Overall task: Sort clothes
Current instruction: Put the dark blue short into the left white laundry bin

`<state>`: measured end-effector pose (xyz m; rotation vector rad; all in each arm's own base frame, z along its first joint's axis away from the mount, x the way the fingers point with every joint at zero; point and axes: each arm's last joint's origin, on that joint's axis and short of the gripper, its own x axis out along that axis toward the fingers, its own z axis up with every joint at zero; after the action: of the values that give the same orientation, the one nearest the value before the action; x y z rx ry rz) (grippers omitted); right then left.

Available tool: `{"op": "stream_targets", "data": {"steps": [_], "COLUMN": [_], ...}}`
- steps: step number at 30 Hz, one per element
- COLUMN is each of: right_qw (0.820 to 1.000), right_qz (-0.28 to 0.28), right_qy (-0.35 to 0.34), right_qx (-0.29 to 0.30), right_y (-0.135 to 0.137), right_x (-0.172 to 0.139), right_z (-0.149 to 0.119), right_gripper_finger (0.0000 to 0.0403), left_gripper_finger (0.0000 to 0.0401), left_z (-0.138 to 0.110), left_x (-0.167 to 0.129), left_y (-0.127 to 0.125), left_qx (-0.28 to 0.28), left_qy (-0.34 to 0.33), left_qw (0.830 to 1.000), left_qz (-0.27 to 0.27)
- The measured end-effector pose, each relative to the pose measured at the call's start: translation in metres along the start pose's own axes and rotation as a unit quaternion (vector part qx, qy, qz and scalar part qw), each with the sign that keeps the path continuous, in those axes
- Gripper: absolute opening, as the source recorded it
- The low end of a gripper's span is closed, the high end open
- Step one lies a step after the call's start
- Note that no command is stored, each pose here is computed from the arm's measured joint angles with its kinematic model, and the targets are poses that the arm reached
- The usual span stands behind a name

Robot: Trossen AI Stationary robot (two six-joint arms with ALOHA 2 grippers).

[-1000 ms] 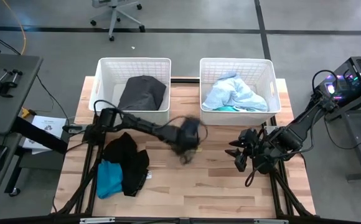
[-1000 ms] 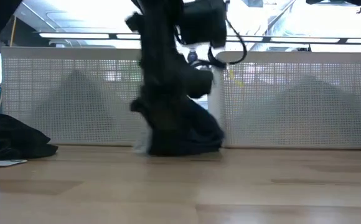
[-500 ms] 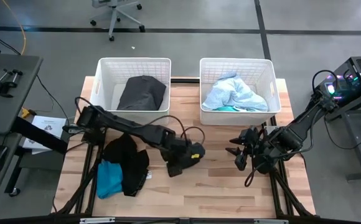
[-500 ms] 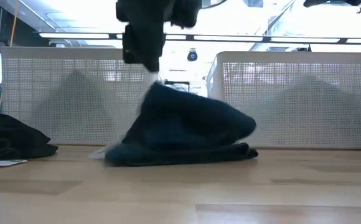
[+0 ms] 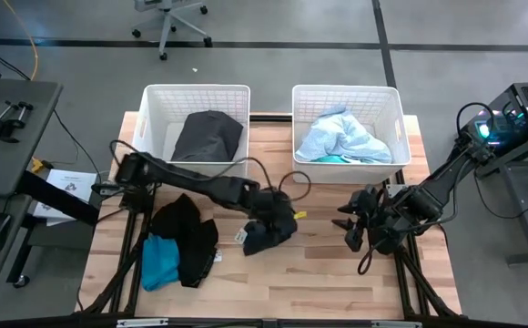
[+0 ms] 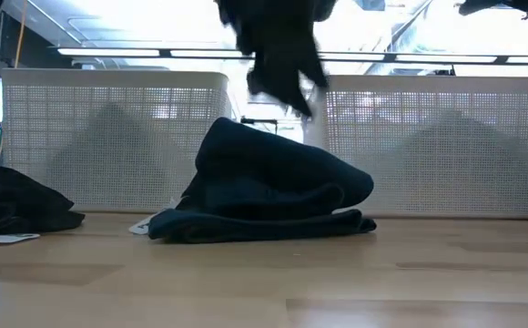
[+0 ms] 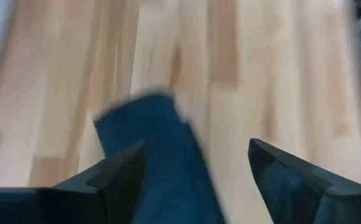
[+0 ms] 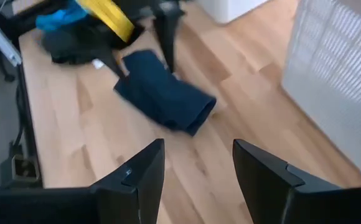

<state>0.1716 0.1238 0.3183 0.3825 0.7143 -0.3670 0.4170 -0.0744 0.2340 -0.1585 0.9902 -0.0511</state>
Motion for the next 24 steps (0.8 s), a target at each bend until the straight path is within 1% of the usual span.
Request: {"op": "stream_targets", "data": {"steps": [2,4,6,7,9,11,13,15,19,21,23,24], "right_qw": [1.0,0.999,0.998,0.998,0.996,0.996,0.996,0.996,0.997,0.999,0.999,1.0], "right_qz": [0.009,0.018,0.027,0.032,0.044,0.049,0.051,0.05,0.041,0.032,0.022,0.018], "right_qy": [0.017,0.034,0.051,0.06,0.072,0.079,0.078,0.075,0.059,0.041,0.022,0.013], "right_qx": [0.002,0.002,0.004,0.004,0.007,0.006,0.004,0.002,0.001,0.003,0.002,-0.001], "right_y": [0.001,0.001,0.002,0.002,0.003,0.004,0.005,0.005,0.004,0.004,0.003,0.003], "right_x": [0.0,0.0,0.0,0.0,-0.001,-0.001,-0.002,-0.002,-0.002,-0.002,-0.002,-0.002], "right_z": [-0.001,-0.002,-0.003,-0.003,-0.004,-0.005,-0.006,-0.006,-0.005,-0.004,-0.003,-0.002], "right_gripper_finger": [0.0176,0.0176,0.0176,0.0176,0.0176,0.0176,0.0176,0.0176,0.0176,0.0176,0.0176,0.0176], "left_gripper_finger": [0.0286,0.0295,0.0298,0.0298,0.0295,0.0283,0.026,0.0228,0.014,0.0087,0.0039,0.003], "left_z": [-0.01,-0.023,-0.036,-0.043,-0.05,-0.056,-0.06,-0.062,-0.061,-0.057,-0.047,-0.043], "left_x": [0.023,0.044,0.065,0.075,0.087,0.098,0.106,0.11,0.11,0.104,0.092,0.084], "left_y": [0.003,0.005,0.009,0.011,0.012,0.013,0.01,0.007,0.001,-0.001,-0.003,-0.005], "left_qx": [0.009,0.021,0.021,0.011,-0.014,-0.025,-0.023,-0.021,-0.032,-0.041,-0.067,-0.074], "left_qy": [0.039,0.082,0.122,0.14,0.158,0.175,0.178,0.176,0.16,0.155,0.145,0.14], "left_qw": [0.999,0.995,0.988,0.984,0.979,0.976,0.975,0.975,0.979,0.981,0.983,0.983], "left_qz": [0.019,0.059,0.097,0.113,0.127,0.131,0.131,0.133,0.123,0.106,0.092,0.089]}}
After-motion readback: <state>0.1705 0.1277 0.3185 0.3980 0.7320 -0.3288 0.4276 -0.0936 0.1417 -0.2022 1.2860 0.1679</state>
